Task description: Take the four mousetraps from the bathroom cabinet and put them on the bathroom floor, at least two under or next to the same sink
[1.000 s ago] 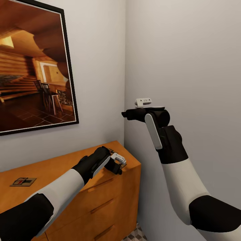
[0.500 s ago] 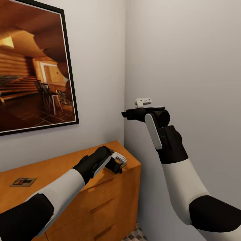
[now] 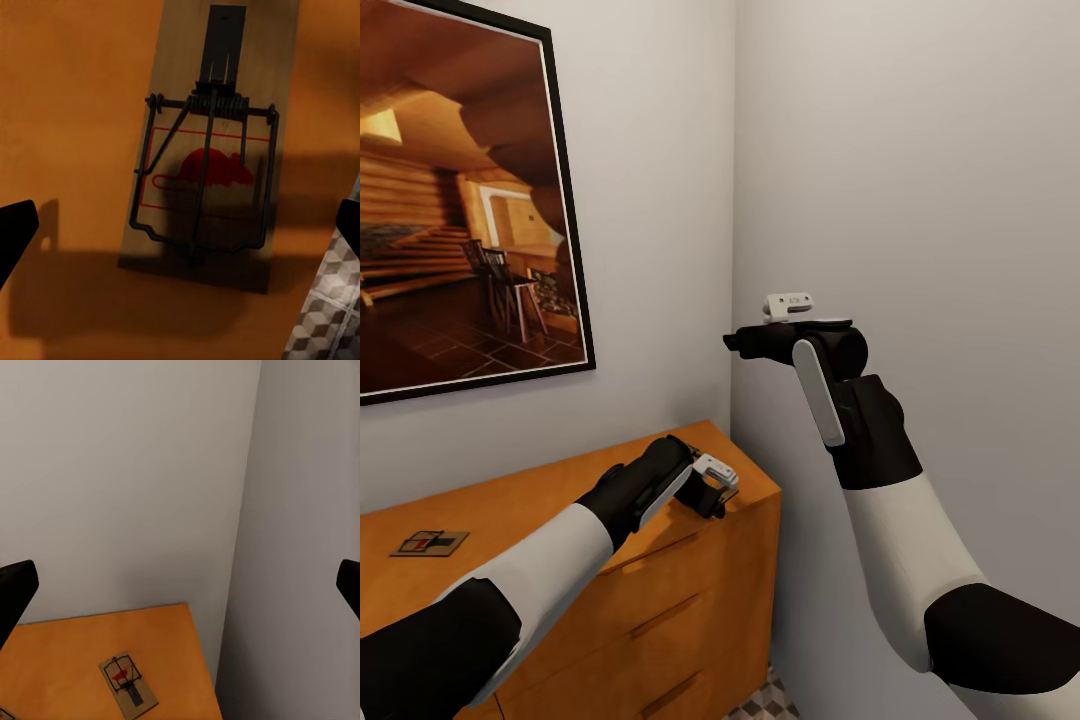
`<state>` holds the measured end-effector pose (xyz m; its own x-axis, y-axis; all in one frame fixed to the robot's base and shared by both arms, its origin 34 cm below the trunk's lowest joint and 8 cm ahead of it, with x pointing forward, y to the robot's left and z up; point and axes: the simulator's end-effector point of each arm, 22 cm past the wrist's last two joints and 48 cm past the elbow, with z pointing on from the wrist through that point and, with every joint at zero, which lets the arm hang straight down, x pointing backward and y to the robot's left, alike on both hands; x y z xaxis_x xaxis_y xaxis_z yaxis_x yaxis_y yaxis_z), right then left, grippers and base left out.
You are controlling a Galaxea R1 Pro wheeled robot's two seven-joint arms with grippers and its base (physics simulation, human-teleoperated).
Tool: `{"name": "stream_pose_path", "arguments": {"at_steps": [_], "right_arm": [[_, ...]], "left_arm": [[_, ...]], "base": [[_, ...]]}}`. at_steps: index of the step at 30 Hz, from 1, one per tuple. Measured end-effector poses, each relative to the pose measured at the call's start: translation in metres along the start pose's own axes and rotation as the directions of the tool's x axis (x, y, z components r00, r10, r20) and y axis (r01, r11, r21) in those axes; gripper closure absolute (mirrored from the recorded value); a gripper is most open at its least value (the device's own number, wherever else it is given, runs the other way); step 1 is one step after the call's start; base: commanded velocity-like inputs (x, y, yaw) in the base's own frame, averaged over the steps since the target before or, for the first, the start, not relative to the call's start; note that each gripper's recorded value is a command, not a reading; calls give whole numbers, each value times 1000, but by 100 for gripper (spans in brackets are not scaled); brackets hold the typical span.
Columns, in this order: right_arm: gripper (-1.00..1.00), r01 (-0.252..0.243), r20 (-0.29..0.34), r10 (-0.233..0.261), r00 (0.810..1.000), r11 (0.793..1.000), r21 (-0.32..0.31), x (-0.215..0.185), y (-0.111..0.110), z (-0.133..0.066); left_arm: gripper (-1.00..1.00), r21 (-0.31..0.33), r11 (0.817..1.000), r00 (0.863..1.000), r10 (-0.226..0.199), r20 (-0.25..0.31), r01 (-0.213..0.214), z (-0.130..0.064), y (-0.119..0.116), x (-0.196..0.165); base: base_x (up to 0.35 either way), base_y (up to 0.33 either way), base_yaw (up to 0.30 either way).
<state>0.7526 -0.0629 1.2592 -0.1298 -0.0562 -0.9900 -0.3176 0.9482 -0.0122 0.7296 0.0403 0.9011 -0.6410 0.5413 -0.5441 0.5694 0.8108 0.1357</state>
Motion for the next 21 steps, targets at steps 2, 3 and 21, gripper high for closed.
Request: {"name": "stream_pose_path", "arguments": {"at_steps": [2,3,21], "right_arm": [[-100,0,0,0,1000,1000,0,0,0,0],[-100,0,0,0,1000,1000,0,0,0,0],[-100,-1,0,1,1000,1000,0,0,0,0]], "left_arm": [[-100,-3,1000,1000,3,1,-3,0,0,0],[-100,-4,1000,1000,4,1,-4,0,0,0],[-100,-23,1000,1000,18,7,-18,-1,7,-1]], "base": [[0,0,0],[0,0,0],[0,0,0]]}}
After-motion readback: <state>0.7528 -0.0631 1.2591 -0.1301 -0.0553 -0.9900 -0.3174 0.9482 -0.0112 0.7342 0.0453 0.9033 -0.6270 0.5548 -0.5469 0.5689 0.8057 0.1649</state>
